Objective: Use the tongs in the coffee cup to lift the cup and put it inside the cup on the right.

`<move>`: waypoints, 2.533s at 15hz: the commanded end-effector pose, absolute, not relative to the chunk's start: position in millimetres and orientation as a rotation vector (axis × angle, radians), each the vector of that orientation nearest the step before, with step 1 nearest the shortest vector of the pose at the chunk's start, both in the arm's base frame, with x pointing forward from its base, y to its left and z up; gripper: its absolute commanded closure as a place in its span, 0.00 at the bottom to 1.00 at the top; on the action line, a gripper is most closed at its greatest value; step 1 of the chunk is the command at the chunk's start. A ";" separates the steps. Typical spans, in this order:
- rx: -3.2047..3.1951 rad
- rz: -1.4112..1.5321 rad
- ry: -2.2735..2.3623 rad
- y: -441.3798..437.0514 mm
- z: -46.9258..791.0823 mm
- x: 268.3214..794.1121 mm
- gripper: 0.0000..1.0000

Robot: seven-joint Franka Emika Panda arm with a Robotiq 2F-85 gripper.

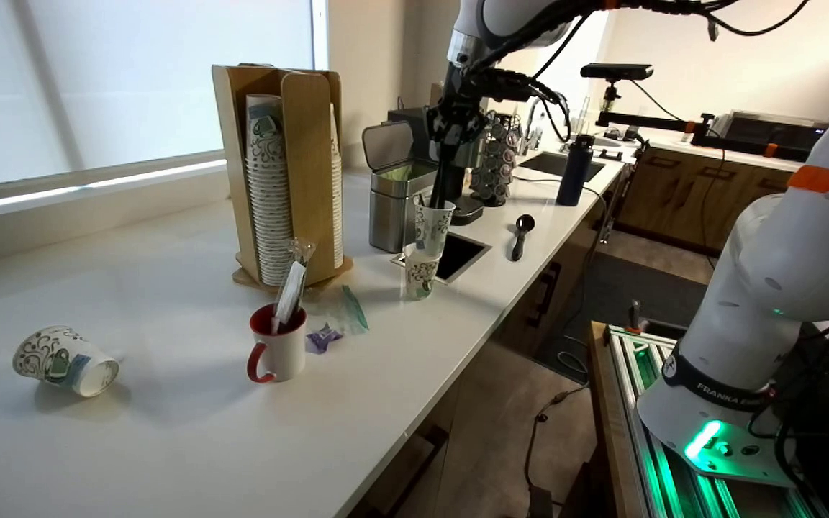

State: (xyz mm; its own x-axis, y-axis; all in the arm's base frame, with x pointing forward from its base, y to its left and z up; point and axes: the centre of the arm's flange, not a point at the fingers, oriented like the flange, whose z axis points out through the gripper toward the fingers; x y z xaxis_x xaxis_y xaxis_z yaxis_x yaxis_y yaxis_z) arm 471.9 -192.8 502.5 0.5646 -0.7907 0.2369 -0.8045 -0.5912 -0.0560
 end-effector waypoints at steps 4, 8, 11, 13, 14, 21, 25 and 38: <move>2.683 0.356 -1.438 -195.8 505.0 477.0 0.93; 2.677 0.349 -1.441 -194.3 504.0 479.1 0.93; 2.656 0.354 -1.451 -194.5 501.8 480.7 0.93; 2.649 0.352 -1.453 -193.8 499.8 483.1 0.93; 2.648 0.353 -1.453 -192.5 498.6 485.5 0.93; 2.646 0.329 -1.426 -181.6 490.5 500.2 0.93; 2.556 0.329 -1.448 -179.2 480.0 503.0 0.93; 2.594 0.322 -1.395 -163.9 468.3 510.1 0.93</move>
